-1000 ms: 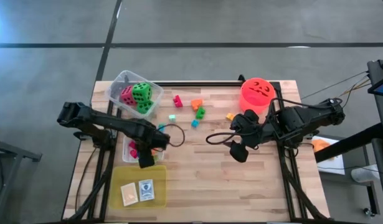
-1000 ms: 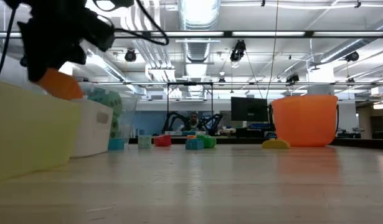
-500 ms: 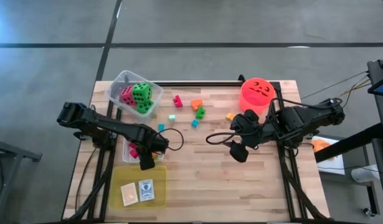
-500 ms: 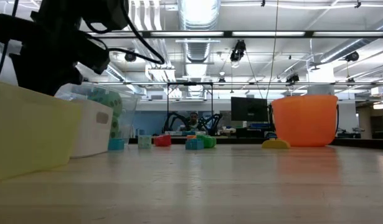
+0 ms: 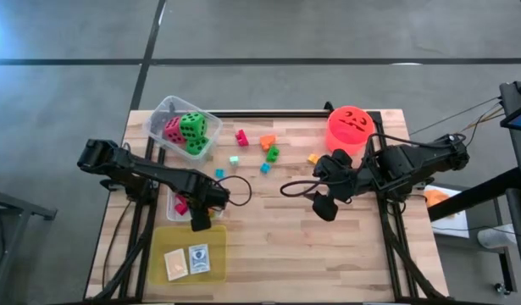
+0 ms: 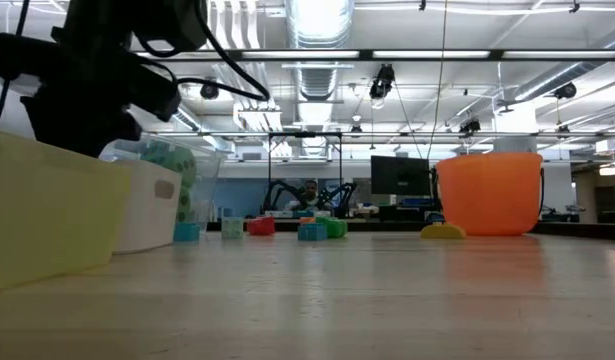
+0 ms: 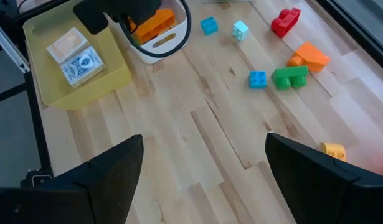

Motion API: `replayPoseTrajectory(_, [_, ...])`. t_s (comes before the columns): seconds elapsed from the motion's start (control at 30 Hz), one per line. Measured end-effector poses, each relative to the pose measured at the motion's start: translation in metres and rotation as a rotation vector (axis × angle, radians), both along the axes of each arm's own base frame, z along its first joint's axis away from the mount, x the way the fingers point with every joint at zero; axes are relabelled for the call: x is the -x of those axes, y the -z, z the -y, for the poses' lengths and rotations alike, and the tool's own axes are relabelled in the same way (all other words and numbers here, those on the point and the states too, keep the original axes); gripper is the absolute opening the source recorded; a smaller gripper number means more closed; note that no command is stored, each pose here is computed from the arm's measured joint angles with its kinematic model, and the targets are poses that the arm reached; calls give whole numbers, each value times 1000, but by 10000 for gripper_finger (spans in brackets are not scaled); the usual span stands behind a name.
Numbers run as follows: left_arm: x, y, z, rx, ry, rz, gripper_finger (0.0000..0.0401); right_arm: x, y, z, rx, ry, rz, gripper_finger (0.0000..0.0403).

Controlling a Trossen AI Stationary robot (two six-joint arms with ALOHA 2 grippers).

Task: Pick & Place Toys
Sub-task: Put the orange game piece into the white bin, then adjust the transparent bin

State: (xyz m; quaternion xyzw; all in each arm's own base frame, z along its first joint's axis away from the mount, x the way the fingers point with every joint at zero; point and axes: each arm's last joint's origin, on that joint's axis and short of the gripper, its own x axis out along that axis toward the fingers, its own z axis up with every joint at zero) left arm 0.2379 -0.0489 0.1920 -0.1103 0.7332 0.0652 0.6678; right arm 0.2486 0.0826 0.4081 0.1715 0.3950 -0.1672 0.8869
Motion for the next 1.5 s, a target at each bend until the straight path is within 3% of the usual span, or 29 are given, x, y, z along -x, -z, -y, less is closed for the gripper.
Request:
replayPoseTrajectory(0.2, [-4, -4, 1, 9, -5, 27, 108, 0, 0, 0, 0, 0, -1, 332])
replayPoseTrajectory(0.4, [-9, -12, 1, 2, -5, 51, 258, 0, 0, 0, -13, -10, -6, 332])
replayPoseTrajectory(0.53, [-12, -25, 2, 3, -3, 57, 308, 0, 0, -1, -14, -12, -6, 332])
replayPoseTrajectory(0.83, [-12, -62, 1, -27, 37, 5, 310, 0, 0, -1, -16, -12, -6, 332])
replayPoseTrajectory(1.0, [-14, -93, -11, -260, 4, 117, 309, 0, 0, -1, -16, -12, -5, 332])
replayPoseTrajectory(1.1, [-10, -107, -27, -445, -102, 181, 309, 0, 0, -1, -18, -11, -4, 332])
replayPoseTrajectory(1.17, [-7, -112, -43, -500, -208, 189, 309, 0, 0, -1, -19, -10, -3, 332])
replayPoseTrajectory(1.33, [1, -105, -88, -529, -488, 143, 309, -1, -1, -1, -23, -11, 6, 332])
replayPoseTrajectory(1.5, [0, -97, -117, -530, -601, 100, 290, -1, -1, -1, -30, -15, 11, 332])
